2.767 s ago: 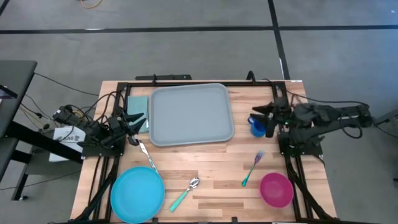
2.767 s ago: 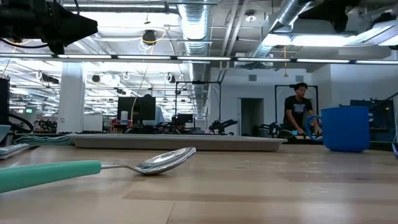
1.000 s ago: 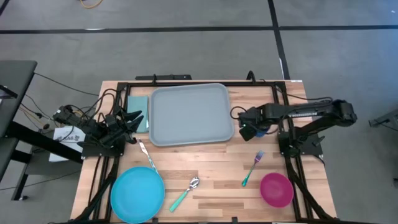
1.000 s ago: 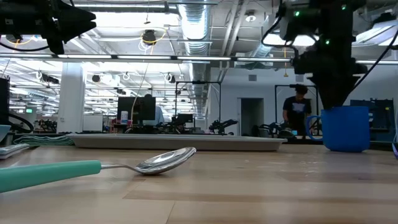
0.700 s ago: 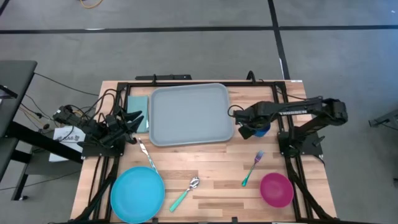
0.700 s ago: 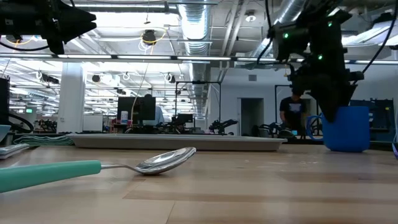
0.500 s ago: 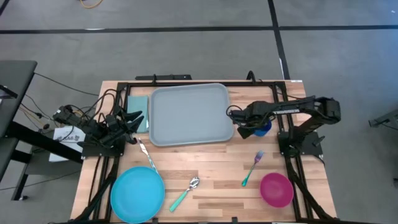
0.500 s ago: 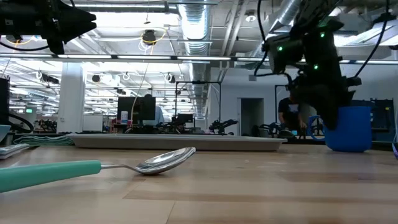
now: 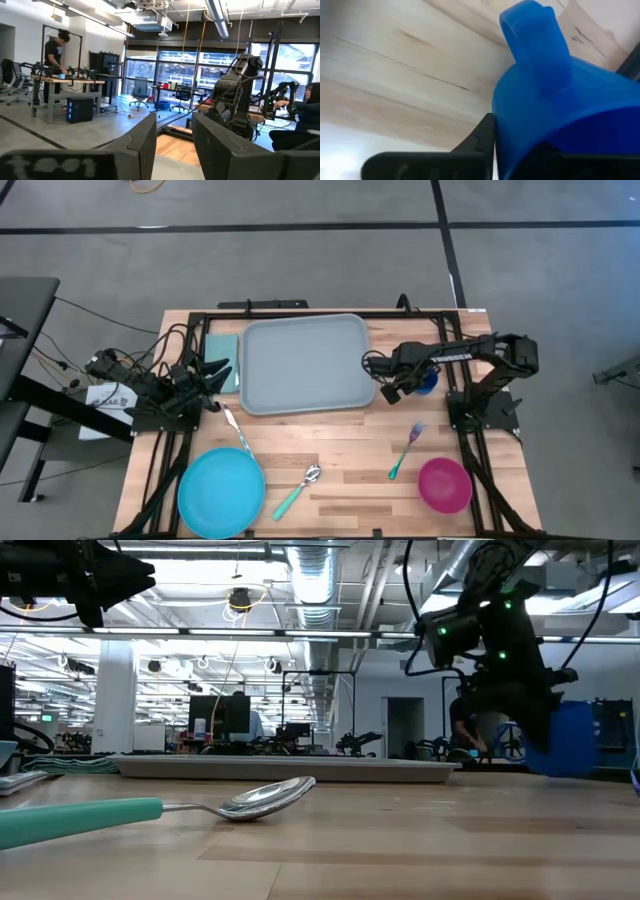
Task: Set up tray
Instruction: Put the blue cup on the gray tray
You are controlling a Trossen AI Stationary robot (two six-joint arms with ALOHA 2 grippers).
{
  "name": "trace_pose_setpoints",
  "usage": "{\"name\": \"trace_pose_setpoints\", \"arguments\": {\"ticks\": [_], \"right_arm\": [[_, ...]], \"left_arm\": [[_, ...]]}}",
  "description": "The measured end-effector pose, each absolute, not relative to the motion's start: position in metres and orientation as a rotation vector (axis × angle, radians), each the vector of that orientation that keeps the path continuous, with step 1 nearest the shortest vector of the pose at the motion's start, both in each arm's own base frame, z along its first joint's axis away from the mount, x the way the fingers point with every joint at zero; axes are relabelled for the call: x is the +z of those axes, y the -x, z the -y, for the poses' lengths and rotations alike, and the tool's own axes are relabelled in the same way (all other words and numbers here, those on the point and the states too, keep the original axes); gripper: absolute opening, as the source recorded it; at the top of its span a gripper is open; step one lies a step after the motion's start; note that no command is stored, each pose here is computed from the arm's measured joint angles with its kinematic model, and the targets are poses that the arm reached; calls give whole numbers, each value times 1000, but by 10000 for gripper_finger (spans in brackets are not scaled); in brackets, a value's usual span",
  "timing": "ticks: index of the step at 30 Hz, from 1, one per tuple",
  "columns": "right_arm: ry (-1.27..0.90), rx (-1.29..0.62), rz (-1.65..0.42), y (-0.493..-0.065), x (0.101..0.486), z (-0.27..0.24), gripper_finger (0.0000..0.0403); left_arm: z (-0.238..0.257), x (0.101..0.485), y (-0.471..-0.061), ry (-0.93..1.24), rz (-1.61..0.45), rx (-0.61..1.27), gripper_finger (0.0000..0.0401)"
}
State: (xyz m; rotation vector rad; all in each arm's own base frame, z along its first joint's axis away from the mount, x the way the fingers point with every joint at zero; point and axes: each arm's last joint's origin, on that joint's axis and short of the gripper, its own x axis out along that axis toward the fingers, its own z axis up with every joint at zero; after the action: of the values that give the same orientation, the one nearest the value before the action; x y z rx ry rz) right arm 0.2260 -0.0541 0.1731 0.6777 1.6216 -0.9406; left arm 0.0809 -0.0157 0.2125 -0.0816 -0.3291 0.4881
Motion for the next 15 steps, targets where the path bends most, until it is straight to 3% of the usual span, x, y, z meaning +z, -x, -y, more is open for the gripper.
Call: {"name": "trace_pose_setpoints", "arguments": {"ticks": [7,15], "right_arm": [[-668,-821,-1498,-255,212,55,7],[-636,-704,-1072,-295,271,95,11]], "left_arm": [[16,212,-81,77,324,488,112],[16,212,-81,78,325,488,112]]}}
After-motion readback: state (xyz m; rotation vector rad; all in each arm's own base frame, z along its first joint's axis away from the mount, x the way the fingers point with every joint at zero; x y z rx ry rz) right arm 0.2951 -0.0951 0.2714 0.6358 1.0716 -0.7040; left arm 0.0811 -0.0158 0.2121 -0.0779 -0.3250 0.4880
